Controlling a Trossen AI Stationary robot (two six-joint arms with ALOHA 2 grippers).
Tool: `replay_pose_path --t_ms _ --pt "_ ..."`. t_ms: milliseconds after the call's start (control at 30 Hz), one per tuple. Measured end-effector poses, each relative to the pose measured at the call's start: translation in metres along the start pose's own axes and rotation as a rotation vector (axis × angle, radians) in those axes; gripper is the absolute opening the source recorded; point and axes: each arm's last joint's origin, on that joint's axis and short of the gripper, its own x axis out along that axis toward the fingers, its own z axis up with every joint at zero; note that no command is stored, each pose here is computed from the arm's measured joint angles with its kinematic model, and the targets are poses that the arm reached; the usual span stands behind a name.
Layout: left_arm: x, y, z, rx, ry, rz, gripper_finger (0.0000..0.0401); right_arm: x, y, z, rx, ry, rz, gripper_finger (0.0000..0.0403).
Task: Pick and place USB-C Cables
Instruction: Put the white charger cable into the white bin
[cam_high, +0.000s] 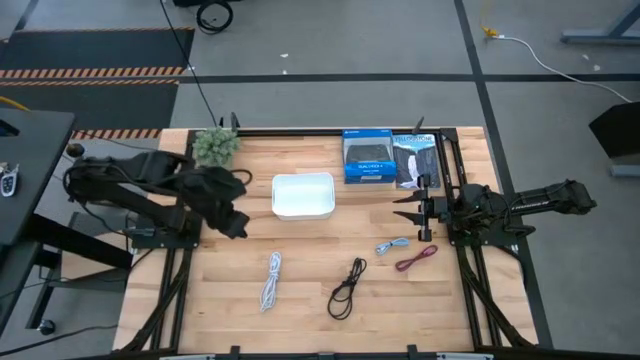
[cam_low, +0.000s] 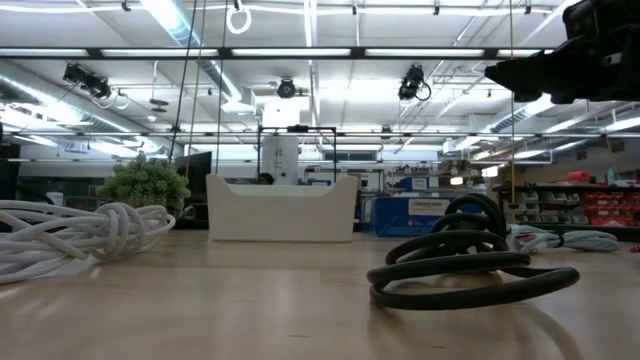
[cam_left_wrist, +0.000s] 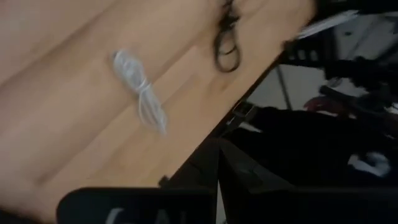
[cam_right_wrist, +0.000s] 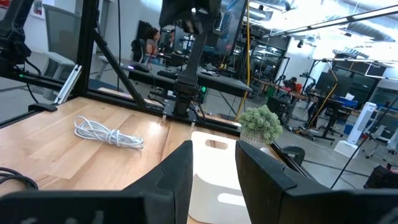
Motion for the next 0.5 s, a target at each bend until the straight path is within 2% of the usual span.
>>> replay_pose_path --t_ms 300,500 --pt "0.031 0.003 -0.001 -0.181 0.127 0.230 0.0009 0.000 0.000 0.000 0.000 -0.001 0.000 0.0128" --pt "0.056 -0.001 0.000 -0.217 0.161 0.331 0.0015 0.000 0.000 0.000 0.000 0.000 0.000 0.0128"
